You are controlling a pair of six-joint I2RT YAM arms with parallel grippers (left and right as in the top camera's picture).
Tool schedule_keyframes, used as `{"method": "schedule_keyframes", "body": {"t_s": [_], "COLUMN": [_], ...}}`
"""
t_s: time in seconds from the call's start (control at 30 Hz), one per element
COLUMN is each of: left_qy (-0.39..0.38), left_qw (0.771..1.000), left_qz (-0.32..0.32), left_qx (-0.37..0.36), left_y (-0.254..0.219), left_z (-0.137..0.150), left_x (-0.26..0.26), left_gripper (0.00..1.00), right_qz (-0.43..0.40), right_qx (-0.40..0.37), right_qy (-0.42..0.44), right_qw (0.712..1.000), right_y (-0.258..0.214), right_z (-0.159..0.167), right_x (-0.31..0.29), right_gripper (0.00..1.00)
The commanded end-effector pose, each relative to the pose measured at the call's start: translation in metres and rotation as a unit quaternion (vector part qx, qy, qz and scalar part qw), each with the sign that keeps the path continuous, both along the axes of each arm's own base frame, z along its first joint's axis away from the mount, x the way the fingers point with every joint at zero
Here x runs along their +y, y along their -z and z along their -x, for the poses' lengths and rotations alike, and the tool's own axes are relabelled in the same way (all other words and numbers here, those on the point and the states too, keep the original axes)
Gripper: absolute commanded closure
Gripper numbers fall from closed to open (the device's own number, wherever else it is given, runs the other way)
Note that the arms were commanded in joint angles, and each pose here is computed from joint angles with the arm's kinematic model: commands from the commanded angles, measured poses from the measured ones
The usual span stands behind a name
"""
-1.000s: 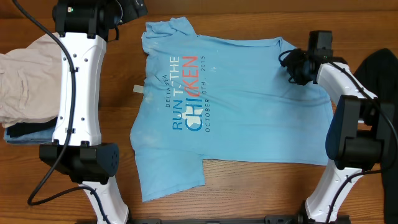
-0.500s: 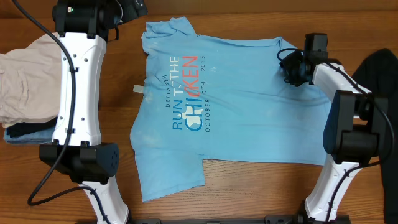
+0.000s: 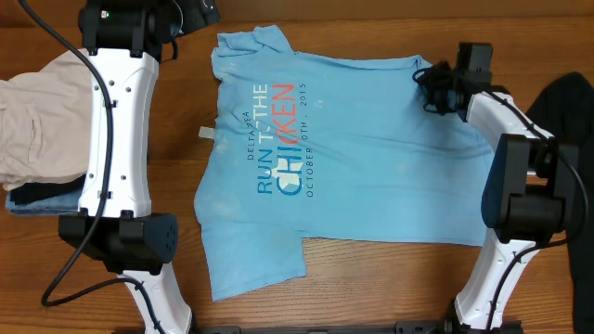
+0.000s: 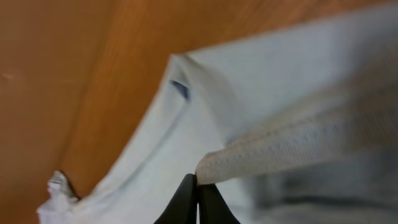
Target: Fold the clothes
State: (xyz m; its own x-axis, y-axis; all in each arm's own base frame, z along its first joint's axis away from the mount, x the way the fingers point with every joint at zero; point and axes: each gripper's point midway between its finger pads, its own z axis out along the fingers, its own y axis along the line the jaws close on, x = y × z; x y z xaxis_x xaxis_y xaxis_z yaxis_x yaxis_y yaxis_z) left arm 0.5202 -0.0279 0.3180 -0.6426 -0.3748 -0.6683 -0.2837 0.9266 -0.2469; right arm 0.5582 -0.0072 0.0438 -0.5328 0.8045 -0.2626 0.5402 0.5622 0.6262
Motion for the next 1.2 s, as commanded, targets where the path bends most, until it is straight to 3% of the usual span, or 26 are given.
{"method": "schedule_keyframes", "body": {"t_s": [0.0,0.33,0.77,0.93,0.97,1.0,1.1,1.13,1.17], "left_qy": [-0.004,-0.004,-0.004,-0.004,-0.004,-0.004,-0.004,-0.004,-0.004], "left_qw": [1.000,1.000,1.000,1.000,1.000,1.000,1.000,1.000,1.000], "left_qz": [0.005,0.005,0.005,0.005,0.005,0.005,0.005,0.005,0.005], "left_qx": [0.001,0.001,0.001,0.001,0.001,0.001,0.001,0.001,0.001], "left_y": [0.001,0.001,0.001,0.001,0.001,0.001,0.001,0.001,0.001], "left_z": [-0.002,-0.002,-0.002,-0.002,-0.002,-0.002,-0.002,-0.002,-0.002], "left_x": [0.001,0.001,0.001,0.001,0.001,0.001,0.001,0.001,0.001], "left_gripper": [0.00,0.00,0.00,0.00,0.00,0.00,0.00,0.00,0.00], "right_qz": [-0.010,0.028,0.083,0.098,0.106,0.107,0.075,0.067,0.066], "right_qx": [-0.071,-0.207,-0.229,-0.253,-0.259,-0.276,-0.328,-0.345,-0.355], "right_qy": [0.003,0.072,0.175,0.208,0.220,0.225,0.171,0.135,0.096], "right_qw": [0.997,0.975,0.954,0.940,0.934,0.928,0.926,0.926,0.927], "right_y": [-0.040,-0.087,-0.017,-0.010,-0.014,-0.022,-0.058,-0.077,-0.095], "right_z": [-0.032,-0.075,-0.087,-0.088,-0.087,-0.088,-0.103,-0.109,-0.115], "right_x": [0.001,-0.031,-0.114,-0.140,-0.147,-0.152,-0.153,-0.152,-0.152], "right_gripper": [0.96,0.96,0.96,0.96,0.80,0.71,0.14,0.02,0.00]}}
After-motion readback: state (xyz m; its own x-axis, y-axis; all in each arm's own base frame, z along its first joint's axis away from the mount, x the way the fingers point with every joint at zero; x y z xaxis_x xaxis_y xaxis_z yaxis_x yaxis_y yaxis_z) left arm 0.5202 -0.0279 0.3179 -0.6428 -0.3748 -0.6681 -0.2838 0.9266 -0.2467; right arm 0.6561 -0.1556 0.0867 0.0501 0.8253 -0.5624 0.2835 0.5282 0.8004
